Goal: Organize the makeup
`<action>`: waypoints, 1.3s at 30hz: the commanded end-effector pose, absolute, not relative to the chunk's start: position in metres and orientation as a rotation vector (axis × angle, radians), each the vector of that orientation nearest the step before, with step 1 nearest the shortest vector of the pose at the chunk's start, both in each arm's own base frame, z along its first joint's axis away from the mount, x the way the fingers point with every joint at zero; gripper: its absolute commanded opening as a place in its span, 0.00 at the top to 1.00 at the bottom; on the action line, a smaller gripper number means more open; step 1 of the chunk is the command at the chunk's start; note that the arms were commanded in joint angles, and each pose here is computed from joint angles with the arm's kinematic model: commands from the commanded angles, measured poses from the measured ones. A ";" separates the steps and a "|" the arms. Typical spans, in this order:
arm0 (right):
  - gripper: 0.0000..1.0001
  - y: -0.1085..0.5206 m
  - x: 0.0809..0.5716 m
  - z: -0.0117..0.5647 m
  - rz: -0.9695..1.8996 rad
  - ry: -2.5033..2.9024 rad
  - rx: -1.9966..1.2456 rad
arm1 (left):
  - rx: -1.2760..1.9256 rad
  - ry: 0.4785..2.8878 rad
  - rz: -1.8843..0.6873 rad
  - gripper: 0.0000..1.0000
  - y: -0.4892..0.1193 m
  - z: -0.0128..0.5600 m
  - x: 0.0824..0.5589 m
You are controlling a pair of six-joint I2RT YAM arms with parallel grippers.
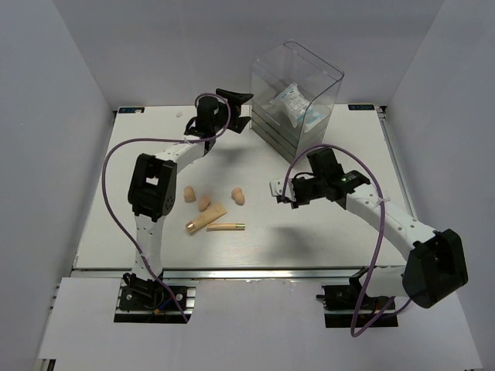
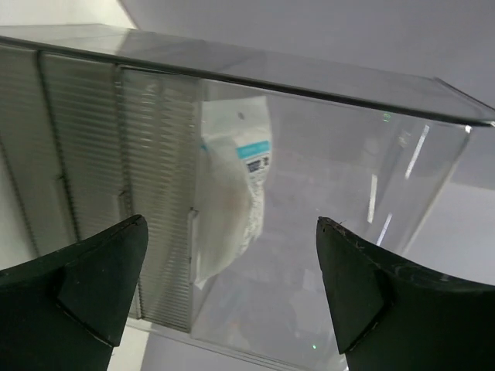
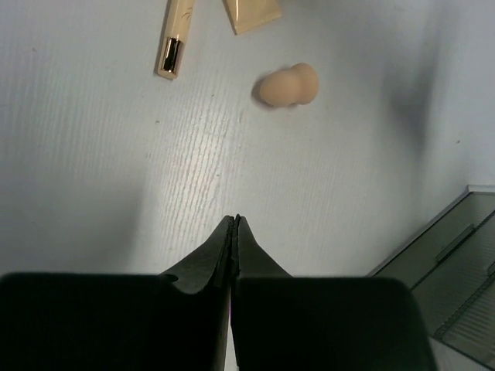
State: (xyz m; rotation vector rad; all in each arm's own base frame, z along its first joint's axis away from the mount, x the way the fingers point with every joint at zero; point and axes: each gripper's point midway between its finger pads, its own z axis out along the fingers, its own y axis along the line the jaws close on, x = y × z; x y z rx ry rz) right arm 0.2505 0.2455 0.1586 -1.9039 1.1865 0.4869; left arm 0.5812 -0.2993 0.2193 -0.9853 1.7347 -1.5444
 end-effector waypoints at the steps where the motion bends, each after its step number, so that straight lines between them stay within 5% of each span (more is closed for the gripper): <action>1: 1.00 0.242 0.250 0.160 0.510 1.256 -1.839 | -1.002 1.857 -1.338 0.02 -0.278 0.244 0.567; 5: 1.00 0.229 0.291 0.188 0.499 1.415 -1.564 | -0.991 1.870 -1.368 0.02 -0.281 0.229 0.560; 9: 1.00 0.208 0.323 0.249 0.793 1.587 -1.165 | -0.863 1.750 -1.554 0.03 -0.298 0.234 0.564; 16: 0.96 0.178 0.346 0.321 0.755 1.502 -0.967 | -0.737 1.730 -1.706 0.58 -0.333 0.209 0.558; 39: 0.90 0.143 0.366 0.303 0.707 1.580 -0.850 | -0.684 1.841 -1.600 0.53 -0.372 0.145 0.576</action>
